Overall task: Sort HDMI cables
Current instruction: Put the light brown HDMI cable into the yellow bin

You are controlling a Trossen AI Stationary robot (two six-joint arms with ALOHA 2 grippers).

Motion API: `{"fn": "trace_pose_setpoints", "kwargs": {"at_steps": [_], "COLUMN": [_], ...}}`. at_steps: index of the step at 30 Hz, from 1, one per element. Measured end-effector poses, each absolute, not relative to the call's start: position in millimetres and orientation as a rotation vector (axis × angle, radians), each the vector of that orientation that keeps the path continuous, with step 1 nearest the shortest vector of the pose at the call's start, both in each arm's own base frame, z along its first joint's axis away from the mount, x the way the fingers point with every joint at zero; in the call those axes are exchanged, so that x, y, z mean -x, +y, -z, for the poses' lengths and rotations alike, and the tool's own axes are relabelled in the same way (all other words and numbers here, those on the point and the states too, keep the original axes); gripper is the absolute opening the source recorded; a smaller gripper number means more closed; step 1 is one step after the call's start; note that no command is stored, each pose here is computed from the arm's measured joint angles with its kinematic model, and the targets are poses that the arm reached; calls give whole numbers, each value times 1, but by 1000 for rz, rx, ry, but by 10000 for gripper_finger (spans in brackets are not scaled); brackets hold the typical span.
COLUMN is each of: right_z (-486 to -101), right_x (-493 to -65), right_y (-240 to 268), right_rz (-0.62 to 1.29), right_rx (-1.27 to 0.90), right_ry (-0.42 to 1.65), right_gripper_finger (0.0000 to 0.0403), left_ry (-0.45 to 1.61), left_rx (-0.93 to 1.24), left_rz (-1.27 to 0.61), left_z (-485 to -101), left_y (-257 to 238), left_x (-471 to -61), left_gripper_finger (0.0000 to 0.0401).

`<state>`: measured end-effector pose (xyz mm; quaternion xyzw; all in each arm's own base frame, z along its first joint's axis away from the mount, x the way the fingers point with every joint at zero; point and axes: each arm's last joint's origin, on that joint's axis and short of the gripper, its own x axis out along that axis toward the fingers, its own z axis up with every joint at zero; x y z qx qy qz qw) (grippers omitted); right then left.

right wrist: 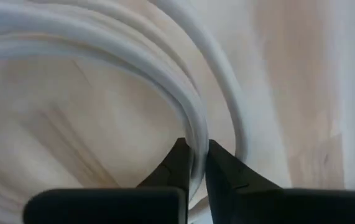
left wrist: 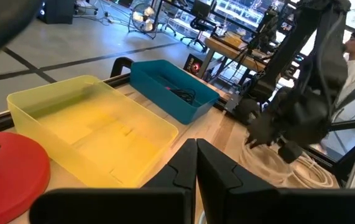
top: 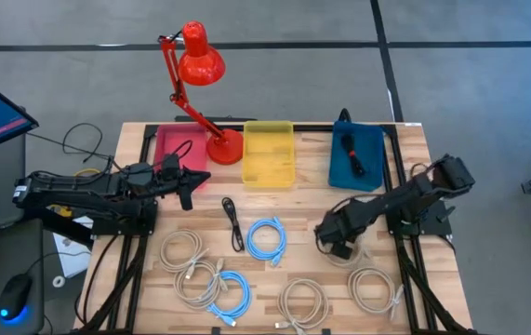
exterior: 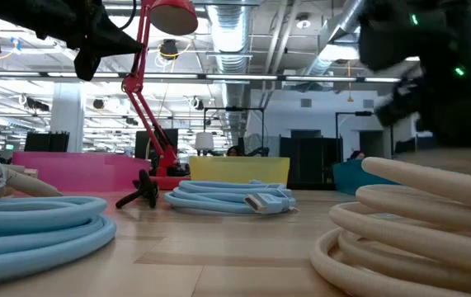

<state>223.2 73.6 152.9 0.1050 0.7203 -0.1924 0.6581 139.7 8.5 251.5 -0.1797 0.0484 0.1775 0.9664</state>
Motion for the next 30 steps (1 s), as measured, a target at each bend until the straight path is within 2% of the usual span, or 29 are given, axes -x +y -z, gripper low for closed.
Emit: {"fn": "trace_pose_setpoints", "kwargs": {"at_steps": [12,21,30], "right_z": [-240,-319,-362], "right_x": [-220,-238,-280], "right_y": [33,1,-49], "right_rz": [497,558,606], "right_rx": [-380,-295,-200], "right_ry": [1250,1018,925], "right_gripper_finger": [14,14,14], "left_ry": [98,97,97], "left_rx": [364,367,367], "left_rz": [-359,-359,-359], "left_z": [-251,-251,-251], "left_y": [9,9,9], "left_x": [-140,-140,-140], "left_gripper_finger": [10,10,10]}}
